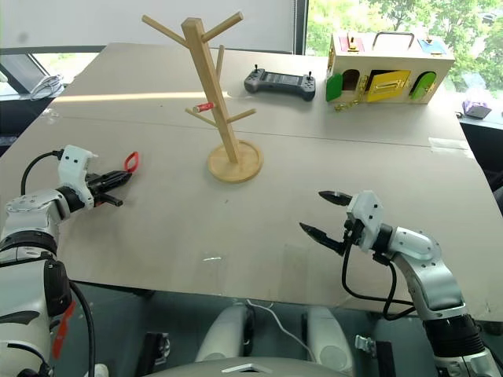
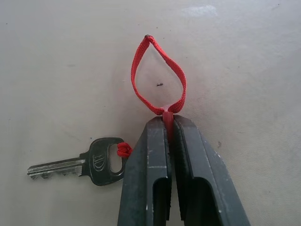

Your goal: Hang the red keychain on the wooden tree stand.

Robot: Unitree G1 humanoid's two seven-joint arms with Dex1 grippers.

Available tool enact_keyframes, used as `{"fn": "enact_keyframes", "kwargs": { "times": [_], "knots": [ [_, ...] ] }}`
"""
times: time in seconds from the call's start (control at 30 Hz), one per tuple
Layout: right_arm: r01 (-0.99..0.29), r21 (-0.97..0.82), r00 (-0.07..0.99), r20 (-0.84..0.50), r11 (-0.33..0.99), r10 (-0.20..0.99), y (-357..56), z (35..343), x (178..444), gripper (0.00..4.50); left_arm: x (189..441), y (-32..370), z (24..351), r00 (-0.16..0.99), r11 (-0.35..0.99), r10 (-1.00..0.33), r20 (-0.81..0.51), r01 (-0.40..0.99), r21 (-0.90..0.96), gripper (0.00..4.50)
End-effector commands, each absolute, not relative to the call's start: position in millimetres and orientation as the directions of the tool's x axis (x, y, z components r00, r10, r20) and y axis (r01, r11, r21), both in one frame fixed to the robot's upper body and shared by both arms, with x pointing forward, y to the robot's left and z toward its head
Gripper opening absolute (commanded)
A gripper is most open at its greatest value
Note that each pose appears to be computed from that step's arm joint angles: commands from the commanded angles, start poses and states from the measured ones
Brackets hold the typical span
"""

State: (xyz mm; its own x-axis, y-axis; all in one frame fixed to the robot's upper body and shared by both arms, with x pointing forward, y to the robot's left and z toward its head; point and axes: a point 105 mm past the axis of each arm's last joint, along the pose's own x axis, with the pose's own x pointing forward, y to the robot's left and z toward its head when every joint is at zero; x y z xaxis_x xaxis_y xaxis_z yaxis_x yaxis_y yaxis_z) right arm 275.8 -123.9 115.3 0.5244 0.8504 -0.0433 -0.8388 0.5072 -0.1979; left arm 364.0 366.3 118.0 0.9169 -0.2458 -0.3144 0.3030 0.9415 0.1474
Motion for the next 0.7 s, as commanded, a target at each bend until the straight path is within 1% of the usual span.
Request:
{"fn": "enact_keyframes", "kwargs": {
  "times": [0.03,0.17,0.27,0.3,0.5,0.57,0.63,0.7],
  "knots": [
    [-0.792,-0.251,0.572,0.016,0.557,0.820,-132,132,284,4.50,364,358,126,0.926,0.931,-0.300,-0.230,0.336,0.142,0.04],
    [-0.769,-0.274,0.595,0.026,0.578,0.804,-139,141,290,4.50,361,324,141,0.903,0.884,-0.421,-0.089,0.430,0.186,0.04],
    [-0.773,-0.285,0.583,0.036,0.567,0.812,-147,157,295,4.50,343,270,173,0.865,0.860,-0.491,0.102,0.462,0.217,0.04],
    [-0.782,-0.280,0.570,0.038,0.556,0.821,-148,163,296,4.50,334,253,180,0.849,0.848,-0.511,0.131,0.474,0.236,0.04],
    [-0.855,-0.266,0.461,0.003,0.446,0.887,-160,192,297,4.50,296,187,221,0.790,0.852,-0.523,0.320,0.483,0.199,0.04],
    [-0.873,-0.268,0.426,-0.009,0.408,0.905,-164,201,298,4.50,287,171,231,0.770,0.853,-0.520,0.369,0.488,0.183,0.04],
    [-0.887,-0.260,0.397,-0.004,0.382,0.918,-166,211,300,4.50,281,159,238,0.759,0.860,-0.504,0.412,0.485,0.159,0.04],
    [-0.891,-0.259,0.382,0.021,0.374,0.924,-166,222,303,4.50,279,151,237,0.758,0.860,-0.500,0.419,0.490,0.141,0.04]
  ]
}}
